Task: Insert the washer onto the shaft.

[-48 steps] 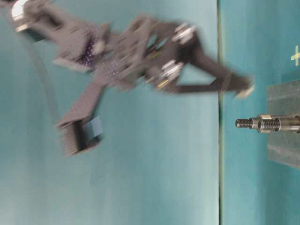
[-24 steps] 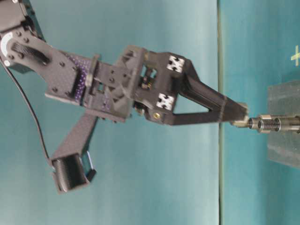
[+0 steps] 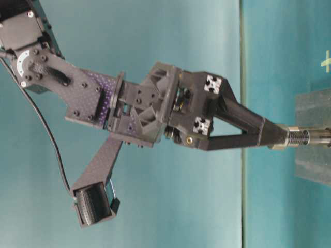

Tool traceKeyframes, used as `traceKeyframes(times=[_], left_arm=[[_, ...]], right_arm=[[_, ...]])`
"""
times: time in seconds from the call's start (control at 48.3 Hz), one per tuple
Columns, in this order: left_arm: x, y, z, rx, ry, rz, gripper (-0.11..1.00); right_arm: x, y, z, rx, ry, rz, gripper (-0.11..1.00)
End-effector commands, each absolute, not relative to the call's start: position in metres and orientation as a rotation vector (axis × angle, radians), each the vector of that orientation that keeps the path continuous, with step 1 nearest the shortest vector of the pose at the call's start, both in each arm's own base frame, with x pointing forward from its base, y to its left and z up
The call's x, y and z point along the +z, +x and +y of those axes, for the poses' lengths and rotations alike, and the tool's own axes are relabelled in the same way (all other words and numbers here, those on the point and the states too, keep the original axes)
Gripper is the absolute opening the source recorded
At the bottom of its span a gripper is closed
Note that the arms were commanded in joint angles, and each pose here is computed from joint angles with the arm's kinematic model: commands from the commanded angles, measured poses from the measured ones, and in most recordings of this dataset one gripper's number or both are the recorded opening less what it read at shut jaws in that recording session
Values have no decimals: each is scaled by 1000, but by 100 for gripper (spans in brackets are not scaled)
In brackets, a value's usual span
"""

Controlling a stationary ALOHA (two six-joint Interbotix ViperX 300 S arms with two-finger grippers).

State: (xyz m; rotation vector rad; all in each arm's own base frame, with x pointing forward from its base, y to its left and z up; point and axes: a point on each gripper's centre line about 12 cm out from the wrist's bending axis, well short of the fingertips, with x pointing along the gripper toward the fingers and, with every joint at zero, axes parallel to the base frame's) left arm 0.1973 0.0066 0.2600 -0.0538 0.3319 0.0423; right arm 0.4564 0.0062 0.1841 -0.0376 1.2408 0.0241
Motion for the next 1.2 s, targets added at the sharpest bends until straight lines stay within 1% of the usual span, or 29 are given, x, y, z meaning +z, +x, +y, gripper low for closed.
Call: traceKeyframes(times=[0.0, 0.87, 0.912, 1.015, 1.036, 1.077, 1.181], left_arm=[[266, 200, 7, 45, -51, 315, 0], [267, 200, 7, 45, -52, 312, 0], [267, 200, 7, 45, -51, 310, 0], [267, 200, 7, 45, -51, 310, 0], [267, 200, 7, 45, -51, 310, 0], [267, 200, 7, 45, -51, 310, 0], [268, 200, 7, 45, -52, 309, 0]], right_arm=[[201, 462, 7, 34, -49, 1192, 34], [186, 464, 6, 33, -42, 1233, 35], [183, 464, 6, 33, -41, 1241, 40], [183, 463, 8, 40, -33, 1248, 69], [183, 463, 9, 42, -27, 1250, 73], [186, 464, 11, 52, -17, 1245, 74], [189, 465, 18, 81, 17, 1236, 66]])
